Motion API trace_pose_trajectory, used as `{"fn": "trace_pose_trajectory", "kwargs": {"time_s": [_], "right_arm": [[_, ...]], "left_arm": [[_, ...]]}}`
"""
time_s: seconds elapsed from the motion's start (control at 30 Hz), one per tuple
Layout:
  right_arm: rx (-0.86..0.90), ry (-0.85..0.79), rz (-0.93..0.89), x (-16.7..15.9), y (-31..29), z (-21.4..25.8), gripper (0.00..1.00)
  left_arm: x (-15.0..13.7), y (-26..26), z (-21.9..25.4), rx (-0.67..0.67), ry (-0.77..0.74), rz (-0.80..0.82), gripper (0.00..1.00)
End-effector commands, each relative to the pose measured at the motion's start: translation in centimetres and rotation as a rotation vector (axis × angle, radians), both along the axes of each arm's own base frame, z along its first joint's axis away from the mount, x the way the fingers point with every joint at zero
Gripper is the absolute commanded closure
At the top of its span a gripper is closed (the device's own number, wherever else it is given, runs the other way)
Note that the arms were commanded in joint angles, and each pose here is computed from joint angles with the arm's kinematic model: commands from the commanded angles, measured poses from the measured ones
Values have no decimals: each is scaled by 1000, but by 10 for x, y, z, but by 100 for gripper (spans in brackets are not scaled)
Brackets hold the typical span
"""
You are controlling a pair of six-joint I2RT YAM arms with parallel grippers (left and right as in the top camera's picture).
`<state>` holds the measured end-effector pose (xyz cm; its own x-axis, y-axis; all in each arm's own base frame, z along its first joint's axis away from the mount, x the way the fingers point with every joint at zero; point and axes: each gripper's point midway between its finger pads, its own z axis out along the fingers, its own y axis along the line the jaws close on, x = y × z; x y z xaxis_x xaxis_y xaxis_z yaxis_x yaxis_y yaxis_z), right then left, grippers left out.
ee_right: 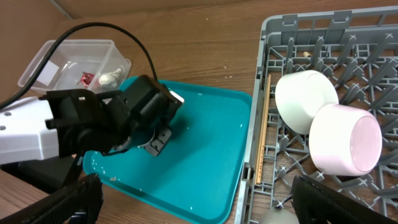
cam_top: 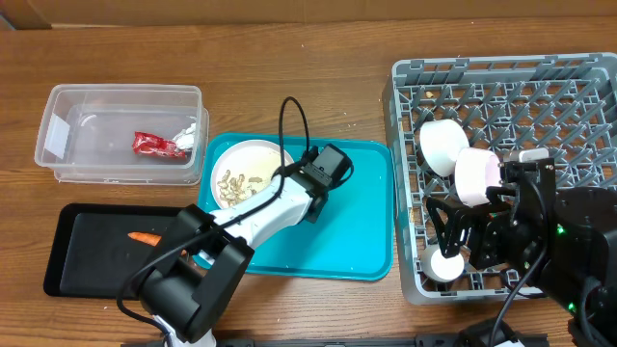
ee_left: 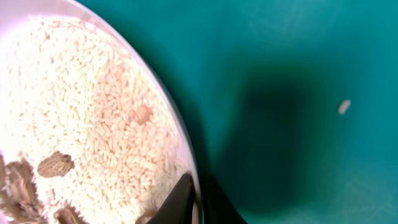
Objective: Sort waste into correct bins and load items into the dishwasher
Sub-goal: 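Reach the left gripper to the white plate and grasp its rim, then lift the plate and carry it over the black tray with left gripper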
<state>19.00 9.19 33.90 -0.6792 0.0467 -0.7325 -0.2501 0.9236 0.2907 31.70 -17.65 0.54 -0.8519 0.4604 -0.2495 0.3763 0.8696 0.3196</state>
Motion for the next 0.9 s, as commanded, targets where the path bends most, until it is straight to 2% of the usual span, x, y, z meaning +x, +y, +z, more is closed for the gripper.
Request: {"fn": "trace_pose_trajectory", "kwargs": {"time_s": [0.0, 0.07, 0.1, 0.4, 0.6, 0.87], "right_arm": [[8, -21, -6, -1, -1, 7, 0], [8, -21, -6, -1, -1, 7, 0], [8, -21, -6, -1, -1, 7, 0], [8, -21, -6, -1, -1, 7, 0], [8, -21, -6, -1, -1, 7, 0], [8, -21, -6, -1, -1, 7, 0]], "left_arm": [[-16, -1, -19, 81, 52, -76, 90], [-17, -5, -19, 74, 46, -76, 91], [-17, -5, -19, 69, 47, -74, 96], [-23, -6, -12, 50, 80, -10, 96], [-15, -12, 29, 0, 48, 136, 96], [-9, -17, 71, -59, 0, 203, 96]]}}
